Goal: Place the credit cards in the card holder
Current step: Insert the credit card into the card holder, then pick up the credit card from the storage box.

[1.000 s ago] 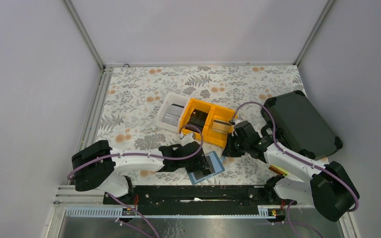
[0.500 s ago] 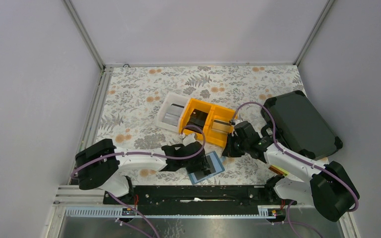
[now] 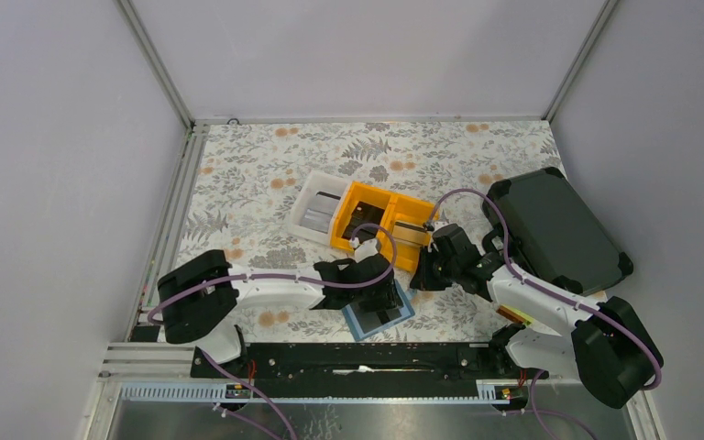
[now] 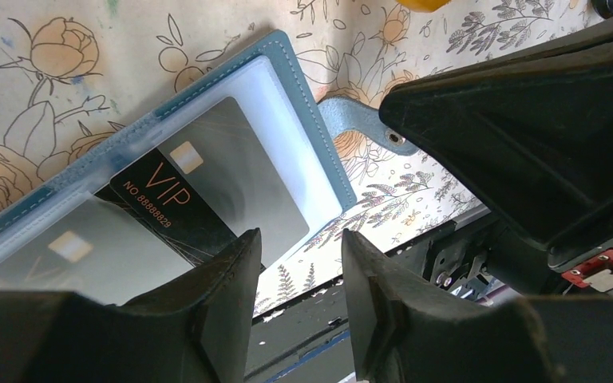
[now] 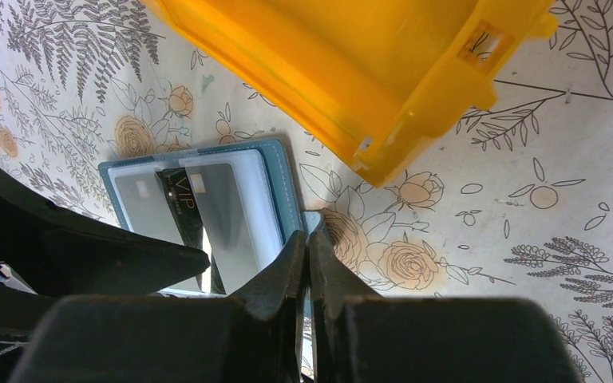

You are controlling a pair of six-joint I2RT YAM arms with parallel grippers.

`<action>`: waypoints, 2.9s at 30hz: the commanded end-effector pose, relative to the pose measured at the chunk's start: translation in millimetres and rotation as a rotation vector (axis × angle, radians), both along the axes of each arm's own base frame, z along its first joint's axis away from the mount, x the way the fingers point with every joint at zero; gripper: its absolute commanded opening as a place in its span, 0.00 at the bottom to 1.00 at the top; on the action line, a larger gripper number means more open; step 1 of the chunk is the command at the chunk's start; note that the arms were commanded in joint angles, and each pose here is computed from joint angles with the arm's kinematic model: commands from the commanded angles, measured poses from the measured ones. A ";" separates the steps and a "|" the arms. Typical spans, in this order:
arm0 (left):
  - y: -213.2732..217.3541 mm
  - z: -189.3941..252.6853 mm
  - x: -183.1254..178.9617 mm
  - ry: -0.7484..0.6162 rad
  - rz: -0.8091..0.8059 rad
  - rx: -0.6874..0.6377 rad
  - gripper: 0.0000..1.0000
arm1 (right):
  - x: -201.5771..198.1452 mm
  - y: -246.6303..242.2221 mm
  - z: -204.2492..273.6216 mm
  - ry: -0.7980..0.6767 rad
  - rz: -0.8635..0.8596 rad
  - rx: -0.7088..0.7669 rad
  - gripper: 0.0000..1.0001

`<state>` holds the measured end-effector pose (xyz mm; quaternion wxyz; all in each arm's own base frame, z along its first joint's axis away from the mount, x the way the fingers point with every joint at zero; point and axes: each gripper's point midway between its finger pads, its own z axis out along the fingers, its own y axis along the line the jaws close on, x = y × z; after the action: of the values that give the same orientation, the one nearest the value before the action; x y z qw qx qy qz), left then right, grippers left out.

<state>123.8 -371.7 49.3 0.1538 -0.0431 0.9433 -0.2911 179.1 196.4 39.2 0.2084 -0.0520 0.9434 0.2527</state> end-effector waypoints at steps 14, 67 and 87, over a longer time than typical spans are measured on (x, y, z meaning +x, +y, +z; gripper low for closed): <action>30.7 4.4 -2.4 -0.002 0.087 -0.019 0.57 | -0.6 -1.8 -0.5 -0.001 -0.014 -0.003 0.00; 112.7 55.6 83.9 -0.227 0.179 -0.073 0.84 | 48.4 22.1 113.8 -0.331 0.159 0.029 0.54; 159.8 90.3 215.2 -0.542 0.171 0.134 0.83 | 148.4 15.2 58.7 -0.487 0.445 -0.453 0.73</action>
<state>301.0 -212.1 116.8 0.3715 -0.0909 0.8904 -0.2468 299.5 203.2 86.9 0.3221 -0.3025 0.8937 0.0773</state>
